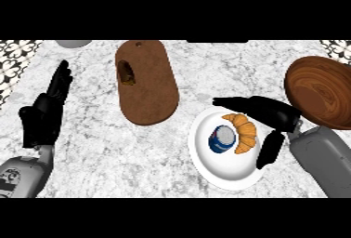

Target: Pick the can from the plate and place it in the bowl

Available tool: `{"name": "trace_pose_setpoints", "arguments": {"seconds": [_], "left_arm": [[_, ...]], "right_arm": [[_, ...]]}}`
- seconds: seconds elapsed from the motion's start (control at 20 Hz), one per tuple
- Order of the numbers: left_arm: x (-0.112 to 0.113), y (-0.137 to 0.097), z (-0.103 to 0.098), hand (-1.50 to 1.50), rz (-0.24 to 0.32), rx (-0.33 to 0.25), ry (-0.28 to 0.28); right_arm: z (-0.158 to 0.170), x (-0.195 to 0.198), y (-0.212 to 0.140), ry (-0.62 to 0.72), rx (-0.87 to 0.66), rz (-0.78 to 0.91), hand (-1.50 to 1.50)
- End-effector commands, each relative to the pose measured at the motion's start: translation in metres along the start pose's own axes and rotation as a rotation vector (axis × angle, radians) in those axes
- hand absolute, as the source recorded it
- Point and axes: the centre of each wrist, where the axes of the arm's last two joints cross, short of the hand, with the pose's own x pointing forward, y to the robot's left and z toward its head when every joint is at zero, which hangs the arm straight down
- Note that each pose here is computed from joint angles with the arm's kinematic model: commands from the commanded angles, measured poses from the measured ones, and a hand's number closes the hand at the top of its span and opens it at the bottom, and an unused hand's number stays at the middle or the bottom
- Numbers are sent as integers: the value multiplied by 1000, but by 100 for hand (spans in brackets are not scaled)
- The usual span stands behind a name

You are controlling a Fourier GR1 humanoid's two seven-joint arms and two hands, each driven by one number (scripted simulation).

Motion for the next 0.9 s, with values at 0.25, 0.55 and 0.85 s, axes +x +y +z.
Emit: {"name": "trace_pose_setpoints", "arguments": {"seconds": [0.25,0.55,0.85], "left_arm": [[7,1,-6,0,-4,-5,13],[6,9,12,0,-16,0,7],[2,-3,-5,0,-5,-7,4]], "right_arm": [[-27,5,31,111,43,39,-150],[-43,-12,50,103,52,37,-150],[-70,-30,64,92,83,29,-150]]}}
